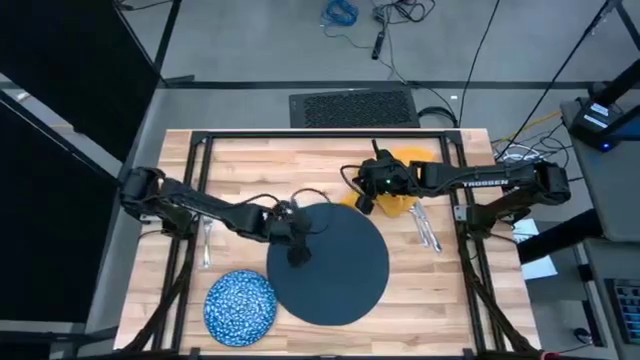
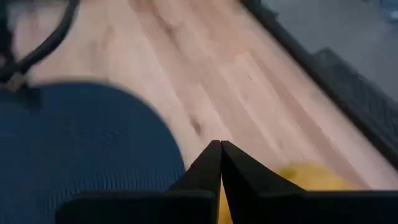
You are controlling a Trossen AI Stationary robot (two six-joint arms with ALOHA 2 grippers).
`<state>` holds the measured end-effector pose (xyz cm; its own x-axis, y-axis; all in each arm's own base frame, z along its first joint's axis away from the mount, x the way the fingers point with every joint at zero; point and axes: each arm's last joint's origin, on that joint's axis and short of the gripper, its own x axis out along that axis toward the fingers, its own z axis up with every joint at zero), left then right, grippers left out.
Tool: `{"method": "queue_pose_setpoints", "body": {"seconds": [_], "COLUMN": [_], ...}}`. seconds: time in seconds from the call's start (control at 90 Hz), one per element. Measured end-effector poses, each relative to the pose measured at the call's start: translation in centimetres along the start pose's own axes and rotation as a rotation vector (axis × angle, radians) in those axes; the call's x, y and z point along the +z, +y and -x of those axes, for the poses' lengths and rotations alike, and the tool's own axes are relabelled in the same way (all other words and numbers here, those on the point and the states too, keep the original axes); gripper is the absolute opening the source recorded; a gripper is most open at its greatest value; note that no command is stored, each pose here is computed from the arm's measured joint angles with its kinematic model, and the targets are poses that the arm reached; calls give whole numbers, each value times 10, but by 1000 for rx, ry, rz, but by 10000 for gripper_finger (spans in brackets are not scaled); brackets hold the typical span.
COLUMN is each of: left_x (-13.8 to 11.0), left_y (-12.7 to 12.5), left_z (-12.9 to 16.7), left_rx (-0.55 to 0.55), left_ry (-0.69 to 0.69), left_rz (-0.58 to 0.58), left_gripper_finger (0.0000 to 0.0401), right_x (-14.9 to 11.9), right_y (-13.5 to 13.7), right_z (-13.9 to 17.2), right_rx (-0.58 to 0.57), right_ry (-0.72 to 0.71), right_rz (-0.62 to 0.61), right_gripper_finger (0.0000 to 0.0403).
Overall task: Set table place
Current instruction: Put the blue plate on the blue tablemat
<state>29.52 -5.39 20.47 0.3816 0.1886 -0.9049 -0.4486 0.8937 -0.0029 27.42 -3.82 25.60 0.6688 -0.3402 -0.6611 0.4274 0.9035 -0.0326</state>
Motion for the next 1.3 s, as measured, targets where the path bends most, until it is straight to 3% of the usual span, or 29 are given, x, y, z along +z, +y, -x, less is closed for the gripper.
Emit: {"method": "queue_pose_setpoints", "body": {"seconds": [0.189, 0.4, 0.733, 0.811, 0.911, 0.978, 1.078, 1.178, 1.3], "left_x": [-33, -59, -70, -73, -82, -88, -95, -102, -117], "left_y": [-1, -13, -19, -21, -21, -19, -13, -4, 4], "left_z": [17, 29, 34, 36, 46, 60, 88, 119, 141], "left_rx": [-3, -135, -165, -159, -143, -108, -57, -62, -181], "left_ry": [301, 564, 603, 598, 609, 566, 377, 147, -121], "left_rz": [27, -63, -221, -243, -299, -329, -304, -184, -4], "left_gripper_finger": [0, 0, 0, 0, 0, 0, 0, 0, 0], "right_x": [-18, -48, -76, -80, -84, -92, -109, -118, -115], "right_y": [24, 55, 96, 103, 109, 118, 137, 158, 177], "right_z": [6, 11, 25, 30, 35, 38, 41, 45, 47], "right_rx": [-11, 77, 246, 242, 203, 198, 204, 235, 325], "right_ry": [63, 90, 16, 8, -10, -3, -7, -98, -206], "right_rz": [29, 69, 149, 97, -62, -142, -168, -185, -225], "right_gripper_finger": [0, 0, 0, 0, 0, 0, 0, 0, 0]}}
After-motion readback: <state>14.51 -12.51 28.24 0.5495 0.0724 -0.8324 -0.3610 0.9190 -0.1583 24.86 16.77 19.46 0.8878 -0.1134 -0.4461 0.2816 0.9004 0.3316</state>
